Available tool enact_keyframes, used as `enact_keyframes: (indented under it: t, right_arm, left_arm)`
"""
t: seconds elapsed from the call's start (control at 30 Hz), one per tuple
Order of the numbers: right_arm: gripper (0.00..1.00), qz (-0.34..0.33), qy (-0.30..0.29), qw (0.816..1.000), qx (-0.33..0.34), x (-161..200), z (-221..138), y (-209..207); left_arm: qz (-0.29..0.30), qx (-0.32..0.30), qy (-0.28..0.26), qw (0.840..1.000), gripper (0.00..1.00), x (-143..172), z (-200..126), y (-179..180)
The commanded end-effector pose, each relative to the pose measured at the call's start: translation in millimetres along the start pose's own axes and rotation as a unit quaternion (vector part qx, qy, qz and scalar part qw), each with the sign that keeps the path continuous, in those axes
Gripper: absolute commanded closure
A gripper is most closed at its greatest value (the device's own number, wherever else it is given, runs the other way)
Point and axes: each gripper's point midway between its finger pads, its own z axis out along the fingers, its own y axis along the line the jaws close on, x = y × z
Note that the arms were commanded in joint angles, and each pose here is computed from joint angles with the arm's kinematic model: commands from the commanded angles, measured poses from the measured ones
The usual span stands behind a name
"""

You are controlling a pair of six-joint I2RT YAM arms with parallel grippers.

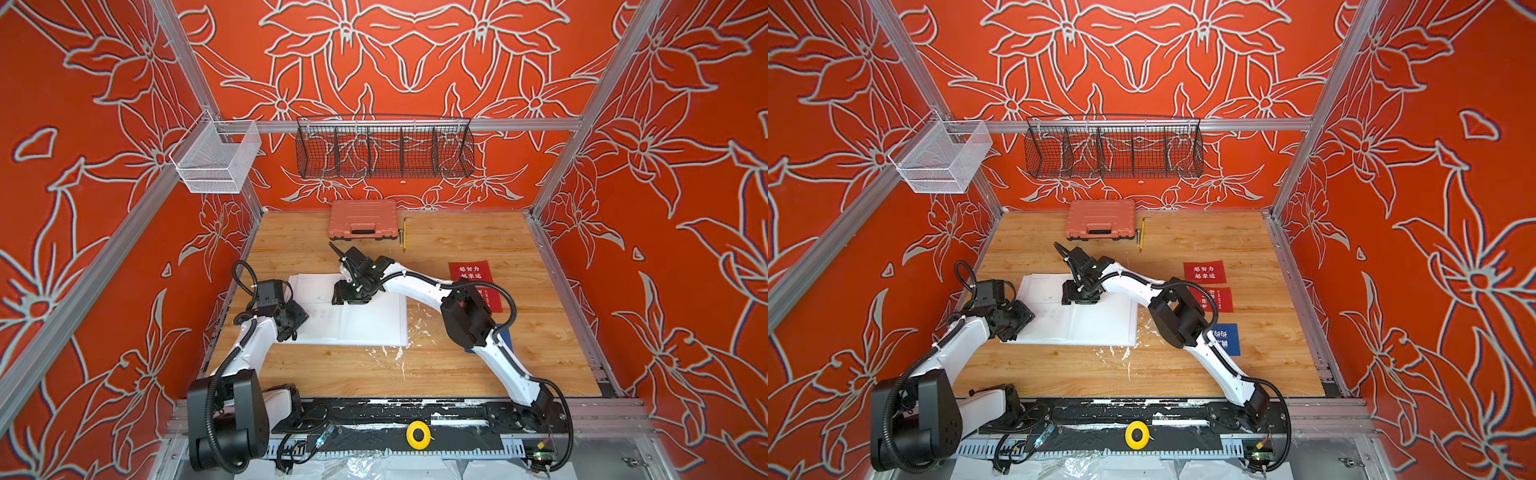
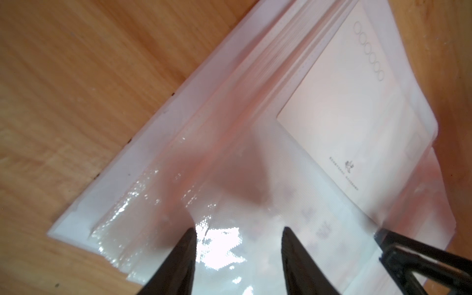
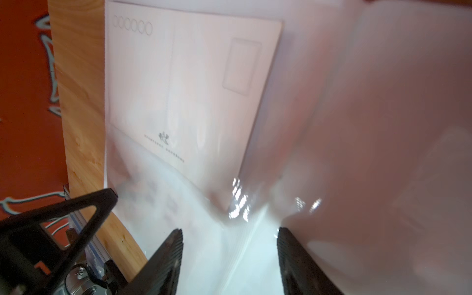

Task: Place the photos into the photo albums
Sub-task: Insert the photo into the photo album, then pick up the photo at the center of the board.

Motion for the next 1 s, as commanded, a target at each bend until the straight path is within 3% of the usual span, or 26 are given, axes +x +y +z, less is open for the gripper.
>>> enact_keyframes:
  t: [0.0,0.27,0.5,0.7,0.97]
  right_arm:
    - [0.38,-0.023,-0.059,0.998,-0.02,-20.2,-49.2,12.1]
    - [0.38,-0.009,-0.096,0.995,-0.02,-8.1,-115.2,-35.2]
    - [0.37,0.025,-0.132,0.99,0.036,18.8,-180.9,-115.4]
    - [0.34,0.048,-0.148,0.981,0.117,60.5,-223.9,-173.1]
    - [0.31,0.13,-0.173,0.959,0.185,126.9,-265.7,-241.2]
  left_arm:
    - [0.007,0.002,-0.012,1.0,0.48,-3.7,-11.6,-2.8]
    - [0.063,0.008,-0.052,0.997,0.44,-13.4,-48.7,-39.1]
    - [0.143,0.054,-0.031,0.988,0.27,8.1,-62.0,-103.2]
    - [0.237,0.109,0.048,0.964,0.25,63.0,-53.7,-172.2]
    - [0.377,0.167,0.156,0.898,0.26,183.7,-43.0,-253.4]
